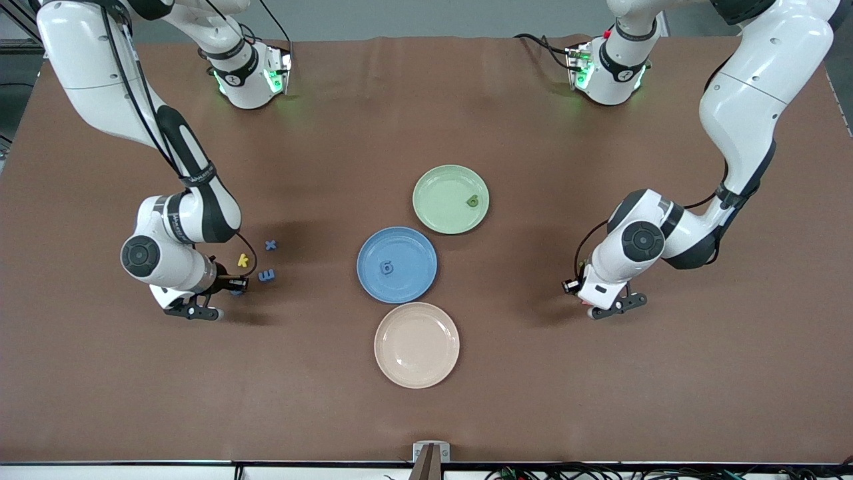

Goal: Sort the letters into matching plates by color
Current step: 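Drop the green Z and blue c onto their plates with both grippers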

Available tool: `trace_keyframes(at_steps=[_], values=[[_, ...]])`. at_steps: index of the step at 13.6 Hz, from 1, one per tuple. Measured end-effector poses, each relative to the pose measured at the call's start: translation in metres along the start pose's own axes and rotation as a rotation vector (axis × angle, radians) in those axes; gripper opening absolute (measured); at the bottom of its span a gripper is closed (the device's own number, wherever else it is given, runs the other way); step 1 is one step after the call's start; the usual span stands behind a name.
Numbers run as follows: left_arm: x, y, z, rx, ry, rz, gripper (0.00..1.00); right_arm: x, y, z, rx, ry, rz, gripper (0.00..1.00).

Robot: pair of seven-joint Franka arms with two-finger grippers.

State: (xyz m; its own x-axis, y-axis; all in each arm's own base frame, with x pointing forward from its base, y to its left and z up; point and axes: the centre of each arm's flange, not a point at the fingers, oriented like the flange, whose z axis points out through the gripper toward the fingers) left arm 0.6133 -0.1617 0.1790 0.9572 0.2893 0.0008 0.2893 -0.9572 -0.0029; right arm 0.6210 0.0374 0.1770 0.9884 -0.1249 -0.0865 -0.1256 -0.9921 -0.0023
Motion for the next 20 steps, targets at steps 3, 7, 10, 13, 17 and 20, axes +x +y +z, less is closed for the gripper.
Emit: trace_keyframes(at_steps=[3,7,10,13,17,20], values=[[0.003,0.001,-0.006,-0.002,0.008,-0.001,0.35,0.002,-0.011,-0.024,-0.005,-0.032,0.021,0.35],[-0.015,0.03,-0.036,0.024,-0.001,-0.026,0.35,-0.014,-0.098,-0.064,-0.01,-0.03,0.155,0.35],[-0.039,0.061,-0.048,0.003,-0.01,-0.084,0.35,-0.053,-0.204,-0.073,0.004,-0.01,0.265,0.35],[-0.085,0.11,-0.052,-0.009,-0.021,-0.17,0.35,-0.09,-0.287,-0.089,0.03,0.022,0.355,0.35],[-0.164,0.179,-0.056,-0.012,-0.024,-0.26,0.35,-0.115,-0.359,-0.071,0.043,0.027,0.454,0.35],[-0.196,0.201,-0.059,-0.016,-0.029,-0.314,0.35,-0.12,-0.394,-0.039,0.055,0.031,0.498,0.35]])
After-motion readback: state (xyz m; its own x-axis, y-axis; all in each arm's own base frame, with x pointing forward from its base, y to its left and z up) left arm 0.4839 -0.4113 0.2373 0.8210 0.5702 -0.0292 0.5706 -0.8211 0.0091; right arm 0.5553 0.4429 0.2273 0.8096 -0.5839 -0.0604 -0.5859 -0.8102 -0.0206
